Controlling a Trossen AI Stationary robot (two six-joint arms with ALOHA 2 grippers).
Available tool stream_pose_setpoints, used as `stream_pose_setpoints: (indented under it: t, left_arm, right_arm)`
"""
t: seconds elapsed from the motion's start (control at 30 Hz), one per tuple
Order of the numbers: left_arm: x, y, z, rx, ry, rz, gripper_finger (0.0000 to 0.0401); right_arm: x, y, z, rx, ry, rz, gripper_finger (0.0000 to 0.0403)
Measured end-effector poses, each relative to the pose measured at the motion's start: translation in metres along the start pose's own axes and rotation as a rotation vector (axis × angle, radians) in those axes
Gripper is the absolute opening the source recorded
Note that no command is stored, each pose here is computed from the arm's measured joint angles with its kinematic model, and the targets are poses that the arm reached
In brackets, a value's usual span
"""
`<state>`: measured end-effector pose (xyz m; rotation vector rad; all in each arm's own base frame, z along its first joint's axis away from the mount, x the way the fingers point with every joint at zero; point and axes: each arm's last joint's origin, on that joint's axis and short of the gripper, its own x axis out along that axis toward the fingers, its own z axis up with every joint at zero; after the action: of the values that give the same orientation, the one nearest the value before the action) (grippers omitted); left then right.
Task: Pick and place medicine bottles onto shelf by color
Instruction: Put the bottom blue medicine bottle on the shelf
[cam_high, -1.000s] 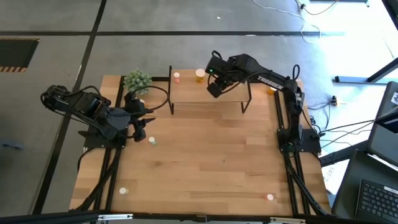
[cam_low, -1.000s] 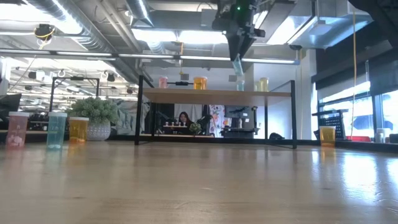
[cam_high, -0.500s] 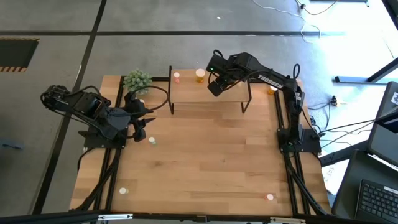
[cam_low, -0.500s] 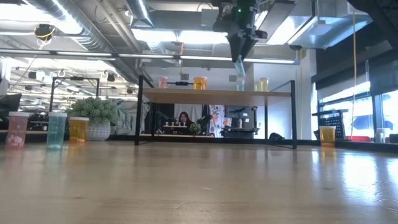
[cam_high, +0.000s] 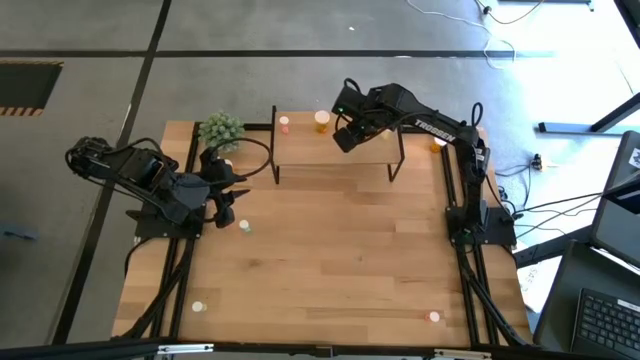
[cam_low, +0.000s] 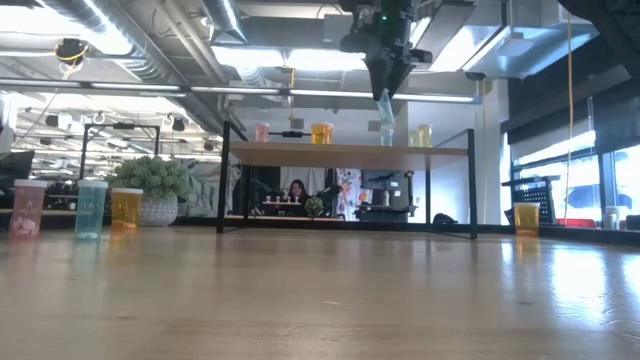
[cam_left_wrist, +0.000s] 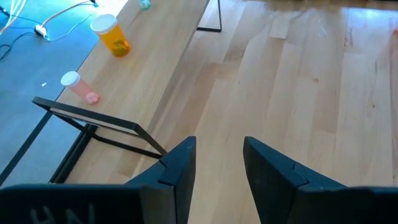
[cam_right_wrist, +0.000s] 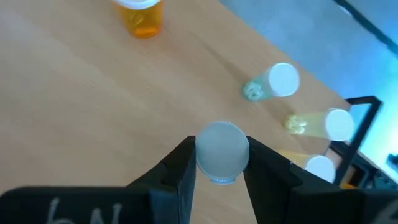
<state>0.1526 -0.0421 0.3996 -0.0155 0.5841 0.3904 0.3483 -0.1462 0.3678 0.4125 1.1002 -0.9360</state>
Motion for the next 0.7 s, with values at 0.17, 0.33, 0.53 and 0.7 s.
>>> stream_pose_setpoints:
  t: [0.17,0.33,0.53,0.7]
  left_arm:
    - [0.0000,0.0000,0.0000,0.000,0.000,0.000,0.0128]
    - [0.0000,0.0000,0.0000,0.000,0.000,0.000,0.0128]
    - [0.0000,0.0000,0.0000,0.000,0.000,0.000,0.0128]
    - [-0.0001,0.0000,0.0000,0.000,0.000,0.000,0.0128]
  right_arm:
    - [0.0000,-0.0002,0.0004,0.025,-0.008,-0.008,0.0119]
    - [-0.0007,0.0014,-0.0003,0.051,-0.009,-0.005,0.0119]
    - [-0.0018,0.0038,-0.0015,0.064,-0.012,-0.004,0.0119]
    - [-0.0038,0.0080,-0.0036,0.081,-0.028,-0.018,0.0119]
